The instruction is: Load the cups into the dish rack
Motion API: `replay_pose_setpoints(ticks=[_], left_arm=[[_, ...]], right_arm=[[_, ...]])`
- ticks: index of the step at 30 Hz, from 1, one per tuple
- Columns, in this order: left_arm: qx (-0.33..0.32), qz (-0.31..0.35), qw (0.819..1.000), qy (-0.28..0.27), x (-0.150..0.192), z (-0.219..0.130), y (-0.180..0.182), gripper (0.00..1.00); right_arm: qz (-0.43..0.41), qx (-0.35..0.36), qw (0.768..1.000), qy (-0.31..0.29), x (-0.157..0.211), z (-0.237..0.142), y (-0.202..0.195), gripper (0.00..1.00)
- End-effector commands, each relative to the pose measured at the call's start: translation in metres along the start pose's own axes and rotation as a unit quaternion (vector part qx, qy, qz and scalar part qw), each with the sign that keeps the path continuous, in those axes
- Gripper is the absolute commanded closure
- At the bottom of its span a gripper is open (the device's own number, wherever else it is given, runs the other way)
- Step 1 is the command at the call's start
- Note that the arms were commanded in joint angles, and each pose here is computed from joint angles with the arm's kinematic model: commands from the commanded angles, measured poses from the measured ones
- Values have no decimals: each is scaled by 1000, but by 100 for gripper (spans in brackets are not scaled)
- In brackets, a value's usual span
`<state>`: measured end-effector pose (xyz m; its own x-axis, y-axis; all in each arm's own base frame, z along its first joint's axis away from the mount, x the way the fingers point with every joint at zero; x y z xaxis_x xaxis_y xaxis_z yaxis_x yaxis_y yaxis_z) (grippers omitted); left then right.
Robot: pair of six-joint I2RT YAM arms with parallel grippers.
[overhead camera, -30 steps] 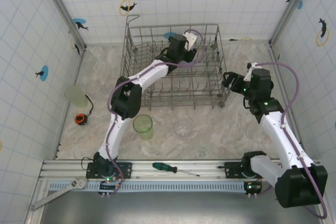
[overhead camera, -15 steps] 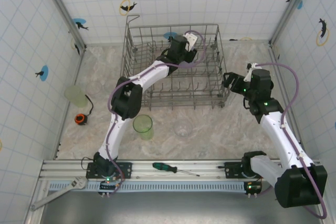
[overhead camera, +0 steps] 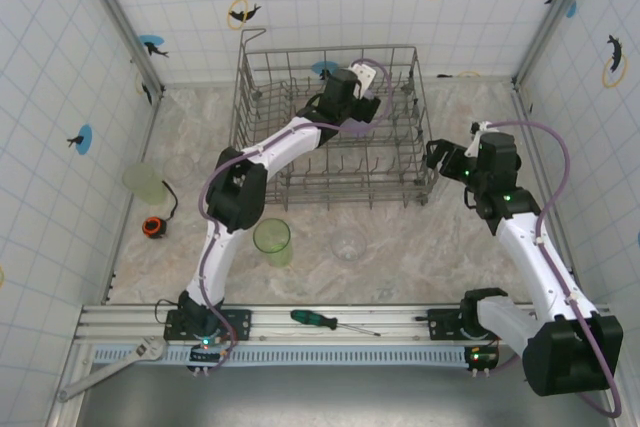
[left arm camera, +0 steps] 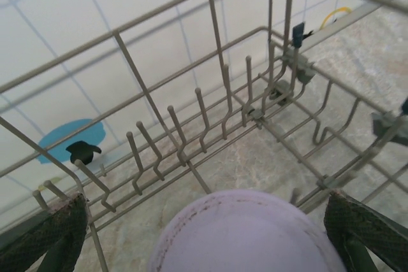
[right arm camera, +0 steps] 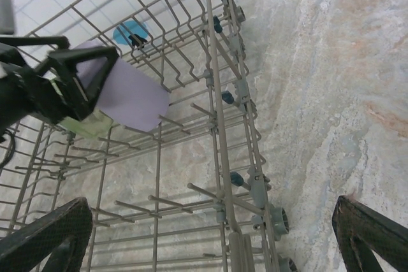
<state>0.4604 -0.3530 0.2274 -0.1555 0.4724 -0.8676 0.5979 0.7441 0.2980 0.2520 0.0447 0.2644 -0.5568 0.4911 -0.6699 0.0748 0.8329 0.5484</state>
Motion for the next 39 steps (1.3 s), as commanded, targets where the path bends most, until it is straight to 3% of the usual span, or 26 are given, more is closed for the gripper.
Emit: replay_pose_setpoints(ticks=[1,16,34,39], left_arm=[[-7,-16,999,-47,-37,-33,5,3],[-38,-68,993,-86,-72,-103,19,2],[42,-164,979,-112,-55,-194,18,2],[54,-189,968,-156,-43,-225,17,2]], right_arm=[[1,-9,1000,-9,-10,-14,9,0],[-22,61,998,15,-27,-28,8,0],[6,159,986,53,-77,1,-49,0],[54,164,984,43,-87,14,-72,4]])
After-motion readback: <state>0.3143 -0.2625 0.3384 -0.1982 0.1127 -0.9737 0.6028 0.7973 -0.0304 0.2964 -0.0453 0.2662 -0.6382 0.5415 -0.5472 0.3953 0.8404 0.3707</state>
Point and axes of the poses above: each hand's point on the last joint's axis, 136 mm out from that joint toward the fingers, its own z axis out along the fingers, its own y axis along the line the jaws close on, x = y × z, the point moved 10 cm from there along -z, back along the fingers, and after that the axes turned 8 degrees about z, right-handed, at the moved point
